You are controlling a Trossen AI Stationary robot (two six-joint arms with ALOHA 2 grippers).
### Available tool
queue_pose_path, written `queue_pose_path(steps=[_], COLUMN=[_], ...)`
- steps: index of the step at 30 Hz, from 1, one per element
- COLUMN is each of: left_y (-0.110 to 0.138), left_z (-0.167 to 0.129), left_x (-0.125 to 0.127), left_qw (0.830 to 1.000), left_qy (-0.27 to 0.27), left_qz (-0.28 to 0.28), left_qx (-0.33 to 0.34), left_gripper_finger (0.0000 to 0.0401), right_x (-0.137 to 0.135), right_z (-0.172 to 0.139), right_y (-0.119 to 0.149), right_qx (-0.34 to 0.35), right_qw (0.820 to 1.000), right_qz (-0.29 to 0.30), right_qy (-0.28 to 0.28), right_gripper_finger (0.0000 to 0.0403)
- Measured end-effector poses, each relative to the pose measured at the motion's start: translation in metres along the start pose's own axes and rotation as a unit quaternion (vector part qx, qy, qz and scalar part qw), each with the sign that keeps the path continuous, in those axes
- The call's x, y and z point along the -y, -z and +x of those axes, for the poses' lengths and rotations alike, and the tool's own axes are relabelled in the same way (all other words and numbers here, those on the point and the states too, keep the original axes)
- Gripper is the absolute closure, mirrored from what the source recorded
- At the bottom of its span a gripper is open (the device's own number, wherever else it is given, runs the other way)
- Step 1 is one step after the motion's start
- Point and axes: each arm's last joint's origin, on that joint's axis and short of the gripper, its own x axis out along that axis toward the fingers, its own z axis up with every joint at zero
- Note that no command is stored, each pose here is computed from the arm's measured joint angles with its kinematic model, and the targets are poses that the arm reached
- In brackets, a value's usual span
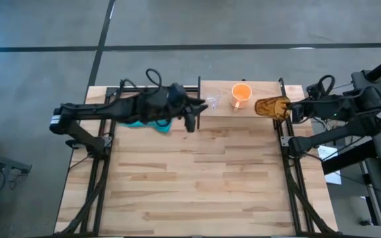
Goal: Stack small to large cups/mugs on shelf
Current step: Put the brown glass on the shelf
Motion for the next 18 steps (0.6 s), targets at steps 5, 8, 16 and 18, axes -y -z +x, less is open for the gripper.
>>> queue_pose_path(steps=[5, 8, 16, 18], left_y=[-0.016, -0.029, -0.067, -0.073], left_z=[0.019, 0.027, 0.054, 0.063], left_x=[-0.008, -0.015, -0.055, -0.067], left_qw=[0.999, 0.995, 0.990, 0.988], left_qy=[-0.006, -0.014, 0.046, 0.073], left_qz=[0.047, 0.091, 0.123, 0.124], left_qx=[0.020, 0.034, 0.055, 0.051], left_gripper_finger=[0.0306, 0.0306, 0.0306, 0.0306], right_x=[0.004, 0.005, -0.005, -0.005], right_z=[-0.001, -0.001, 0.013, 0.015], right_y=[-0.002, -0.003, -0.001, -0.002], right_qx=[0.030, 0.039, 0.001, 0.004], right_qw=[0.999, 0.998, 0.996, 0.995], right_qz=[0.005, 0.022, 0.059, 0.073], right_qy=[0.022, 0.035, 0.063, 0.075], right_gripper_finger=[0.0394, 0.0394, 0.0394, 0.0394])
